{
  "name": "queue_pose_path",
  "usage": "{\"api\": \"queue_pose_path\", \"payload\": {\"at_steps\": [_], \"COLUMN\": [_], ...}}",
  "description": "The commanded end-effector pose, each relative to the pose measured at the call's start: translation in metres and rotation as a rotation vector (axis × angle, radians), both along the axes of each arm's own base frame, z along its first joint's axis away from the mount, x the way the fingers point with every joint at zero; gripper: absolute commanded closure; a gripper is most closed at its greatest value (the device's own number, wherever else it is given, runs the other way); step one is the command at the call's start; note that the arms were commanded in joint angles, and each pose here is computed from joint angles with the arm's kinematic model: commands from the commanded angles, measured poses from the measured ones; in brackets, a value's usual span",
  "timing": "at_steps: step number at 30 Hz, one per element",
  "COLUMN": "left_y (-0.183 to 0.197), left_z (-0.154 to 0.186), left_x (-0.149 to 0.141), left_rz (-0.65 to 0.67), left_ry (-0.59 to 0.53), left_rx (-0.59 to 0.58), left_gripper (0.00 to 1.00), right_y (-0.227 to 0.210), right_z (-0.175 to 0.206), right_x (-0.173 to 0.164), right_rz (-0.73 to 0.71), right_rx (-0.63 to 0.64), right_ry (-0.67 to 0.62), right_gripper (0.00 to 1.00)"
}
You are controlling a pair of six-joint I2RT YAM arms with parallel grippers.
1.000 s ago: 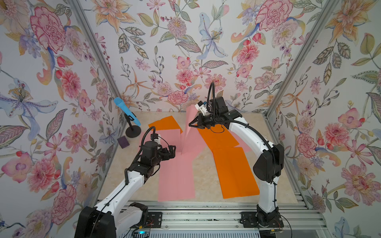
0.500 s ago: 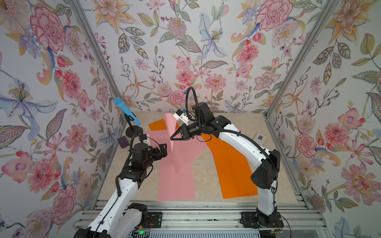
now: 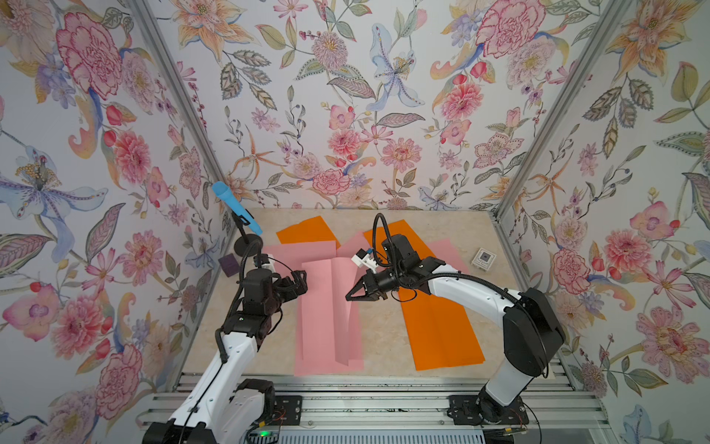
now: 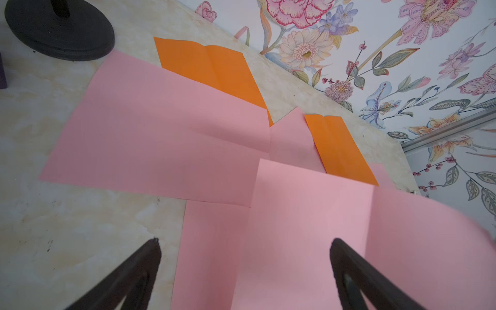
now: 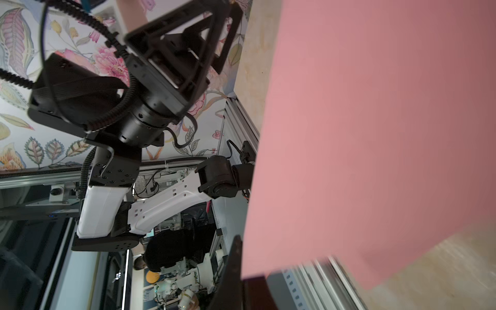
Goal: Sort the scattered colored papers by color
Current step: Place the colored paper.
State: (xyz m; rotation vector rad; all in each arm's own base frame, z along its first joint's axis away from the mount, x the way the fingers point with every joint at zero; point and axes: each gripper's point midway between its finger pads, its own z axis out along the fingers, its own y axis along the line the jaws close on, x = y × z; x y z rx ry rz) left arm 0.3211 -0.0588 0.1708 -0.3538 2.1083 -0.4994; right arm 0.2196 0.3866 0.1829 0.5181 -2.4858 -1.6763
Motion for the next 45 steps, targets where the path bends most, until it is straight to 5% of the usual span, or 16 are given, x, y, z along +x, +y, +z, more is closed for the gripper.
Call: {"api": "queue_pose_path", "payload": {"at_steps": [1,10,28,31,34,37,45], "left_y": [-0.003,-0.017,-0.03,-0.032,-0.033,-0.028,-0.008], "left_z": [-0.005,-0.031,-0.056,-0.06,-0.068,-0.079,-0.113], "left_x": [0.0,-0.018,-0.035,-0.035,-0.038,-0.042,-0.056], "left_rz": [-0.009,-0.043,-0.075,-0.08,-0.082,-0.055,0.065], "left_ry": [0.006,0.061,0.112,0.122,0.145,0.171,0.25], "left_rx": [-0.039,-0.063,-0.072,-0.072,-0.064,-0.055,-0.036], "left_gripper": [0.0,0.0,0.0,0.0,0.0,0.0,0.0], "right_y": [0.009,0.004,-0.003,-0.005,-0.007,-0.022,-0.07], "right_z": [-0.015,-0.095,-0.126,-0.131,-0.13,-0.129,-0.151], "right_x": [-0.01,-0.003,0.032,0.032,0.035,0.05,0.068], "right_rz": [0.027,0.036,0.102,0.112,0.115,0.067,-0.083], "right_rx": [0.064,-0.027,-0.102,-0.127,-0.168,-0.236,-0.598], "right_ry": [0.056,0.107,0.119,0.109,0.076,0.029,-0.152], "right_gripper": [1.0,1.0,0.95,0.86,0.54,0.35,0.21]}}
